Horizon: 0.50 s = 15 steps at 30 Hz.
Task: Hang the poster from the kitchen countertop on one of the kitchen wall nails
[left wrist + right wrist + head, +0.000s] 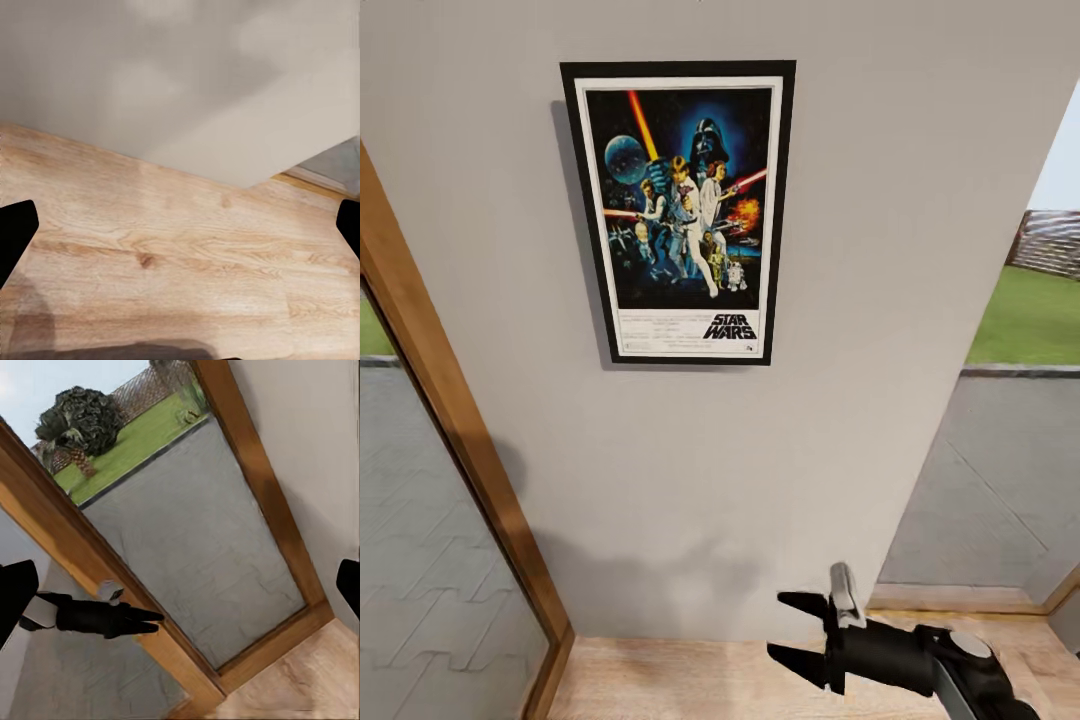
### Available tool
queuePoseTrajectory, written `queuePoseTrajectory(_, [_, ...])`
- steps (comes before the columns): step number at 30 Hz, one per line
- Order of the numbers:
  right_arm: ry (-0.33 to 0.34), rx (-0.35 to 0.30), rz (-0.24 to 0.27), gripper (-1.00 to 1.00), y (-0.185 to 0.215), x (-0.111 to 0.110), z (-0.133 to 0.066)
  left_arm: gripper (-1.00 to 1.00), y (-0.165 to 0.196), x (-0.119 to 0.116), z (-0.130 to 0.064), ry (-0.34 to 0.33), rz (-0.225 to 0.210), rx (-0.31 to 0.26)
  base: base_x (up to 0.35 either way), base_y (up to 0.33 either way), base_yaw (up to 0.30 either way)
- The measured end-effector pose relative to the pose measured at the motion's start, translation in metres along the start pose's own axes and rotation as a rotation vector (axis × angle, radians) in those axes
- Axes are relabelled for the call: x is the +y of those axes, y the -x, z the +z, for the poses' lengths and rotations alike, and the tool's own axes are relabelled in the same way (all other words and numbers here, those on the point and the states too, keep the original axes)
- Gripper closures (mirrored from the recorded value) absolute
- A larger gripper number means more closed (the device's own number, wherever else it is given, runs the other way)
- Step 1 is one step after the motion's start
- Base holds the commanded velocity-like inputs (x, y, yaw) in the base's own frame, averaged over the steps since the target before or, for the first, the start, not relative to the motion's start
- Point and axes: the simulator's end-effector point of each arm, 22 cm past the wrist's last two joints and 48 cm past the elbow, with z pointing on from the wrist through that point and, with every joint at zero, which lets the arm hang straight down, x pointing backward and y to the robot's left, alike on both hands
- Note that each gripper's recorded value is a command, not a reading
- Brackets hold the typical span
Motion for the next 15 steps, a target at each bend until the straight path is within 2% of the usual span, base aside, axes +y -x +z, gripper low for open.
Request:
queuePoseTrajectory(2, [-0.018,0.005,0.034,-1.00,-0.023,-0.002,-0.005,-1.00,0.000,0.001,0.000,0.005,0.000,0.000,0.000,0.000,0.000])
queuePoseTrajectory(6, [-0.097,0.036,0.151,-1.00,-0.100,-0.022,-0.026,-1.00,-0.001,0.012,0.000,0.055,0.001,0.002,0.000,0.000,0.000])
queuePoseTrajectory(9, [-0.186,0.072,0.254,-1.00,-0.175,-0.036,-0.053,-1.00,-0.001,0.021,0.000,0.099,0.002,0.003,0.000,0.000,0.000])
queuePoseTrajectory(11, [-0.243,0.103,0.328,-1.00,-0.220,-0.038,-0.072,-1.00,-0.002,0.031,-0.001,0.147,0.003,0.004,0.000,0.000,0.000])
queuePoseTrajectory(15, [-0.340,0.159,0.440,-1.00,-0.274,-0.038,-0.097,-1.00,-0.004,0.053,-0.005,0.261,0.006,0.007,0.000,0.000,0.000])
